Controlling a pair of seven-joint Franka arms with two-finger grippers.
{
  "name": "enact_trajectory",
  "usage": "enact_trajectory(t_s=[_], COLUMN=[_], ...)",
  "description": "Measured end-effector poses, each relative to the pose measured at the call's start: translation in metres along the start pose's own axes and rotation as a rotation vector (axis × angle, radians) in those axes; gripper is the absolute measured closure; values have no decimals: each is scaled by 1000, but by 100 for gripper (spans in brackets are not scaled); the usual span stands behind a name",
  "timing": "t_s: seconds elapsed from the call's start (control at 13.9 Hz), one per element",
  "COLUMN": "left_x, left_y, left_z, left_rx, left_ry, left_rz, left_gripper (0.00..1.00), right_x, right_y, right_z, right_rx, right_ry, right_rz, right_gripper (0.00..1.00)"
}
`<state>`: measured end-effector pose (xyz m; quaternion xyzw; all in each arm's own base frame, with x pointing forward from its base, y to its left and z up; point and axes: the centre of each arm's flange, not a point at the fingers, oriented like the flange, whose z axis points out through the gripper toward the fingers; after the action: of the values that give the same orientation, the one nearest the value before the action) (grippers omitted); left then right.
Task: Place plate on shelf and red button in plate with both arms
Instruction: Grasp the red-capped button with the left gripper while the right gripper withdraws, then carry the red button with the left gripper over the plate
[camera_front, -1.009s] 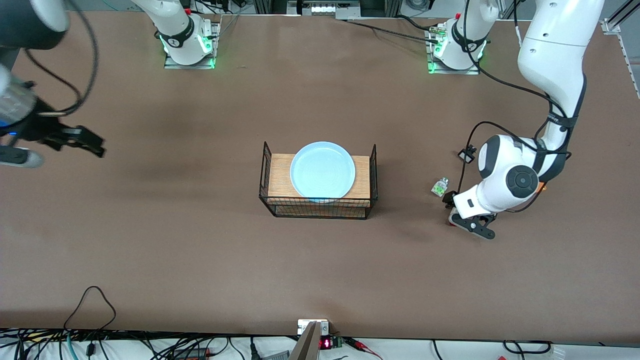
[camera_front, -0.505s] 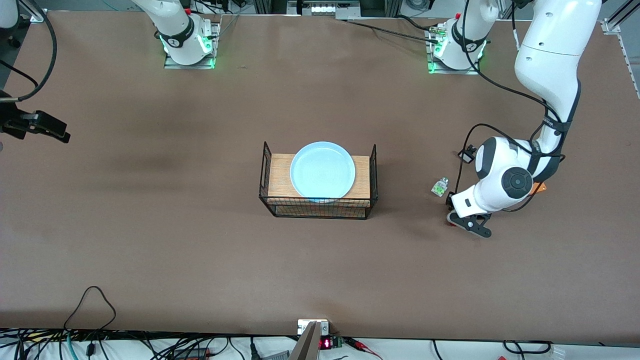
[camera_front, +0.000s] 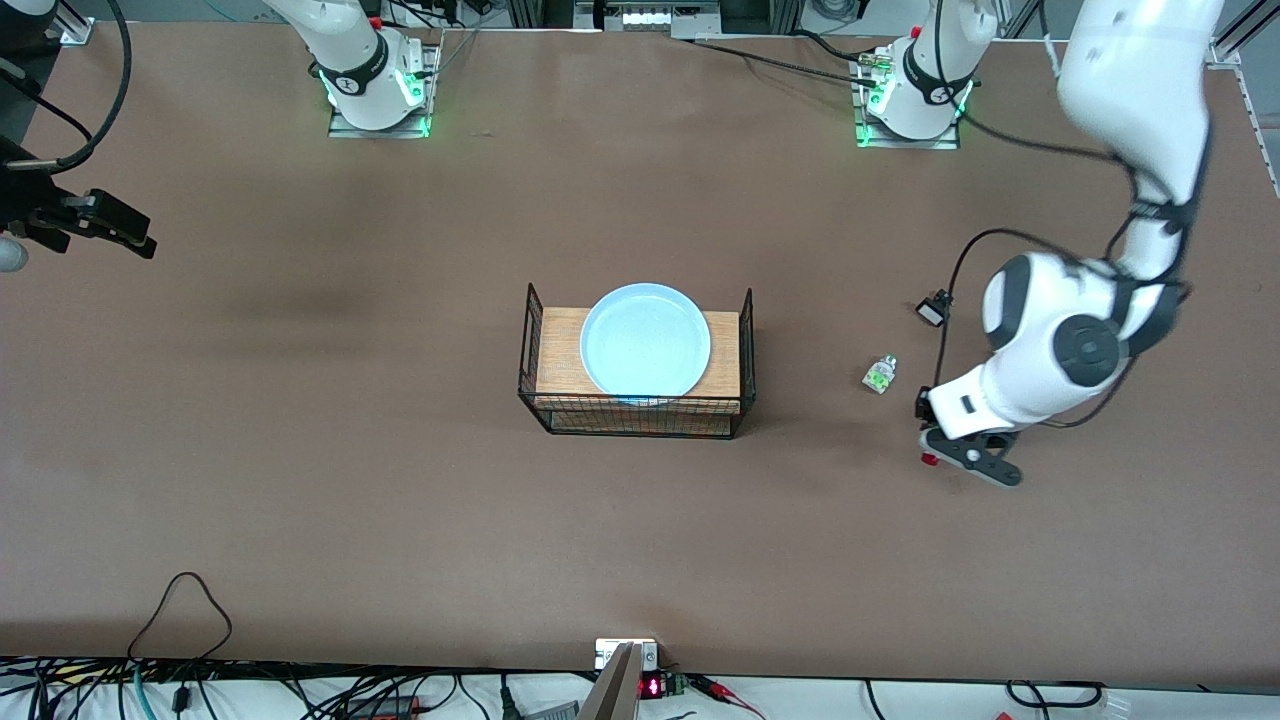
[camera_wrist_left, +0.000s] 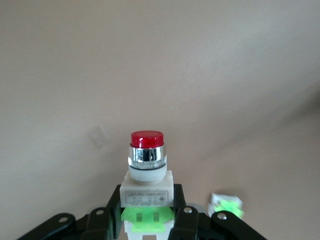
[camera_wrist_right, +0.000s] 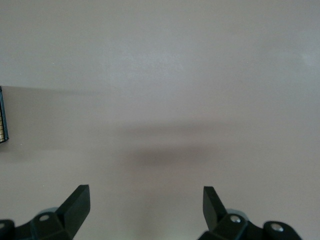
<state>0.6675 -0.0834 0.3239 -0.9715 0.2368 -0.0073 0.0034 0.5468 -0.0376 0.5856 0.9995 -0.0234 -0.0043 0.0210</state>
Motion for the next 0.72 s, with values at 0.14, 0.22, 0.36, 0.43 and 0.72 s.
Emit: enact_trajectory(t_s=[0.14, 0.22, 0.36, 0.43, 0.72], left_x=[11, 14, 19, 21, 27], left_y=[27, 47, 97, 127, 252], left_z=[-65, -91, -136, -155, -187], left_rx=[-13, -25, -50, -64, -167], left_ry=[-14, -33, -63, -71, -87], left_rz=[14, 0, -56, -85, -276], left_gripper=[59, 59, 59, 59, 59], right_x=[0, 0, 0, 1, 1], right_y=[0, 0, 0, 0, -10], right_z=[0, -2, -4, -5, -5], right_rx=[0, 0, 0, 0, 0], right_ry=[1, 4, 9, 10, 11], right_rz=[0, -1, -1, -1, -20], right_gripper=[0, 0, 0, 0, 0])
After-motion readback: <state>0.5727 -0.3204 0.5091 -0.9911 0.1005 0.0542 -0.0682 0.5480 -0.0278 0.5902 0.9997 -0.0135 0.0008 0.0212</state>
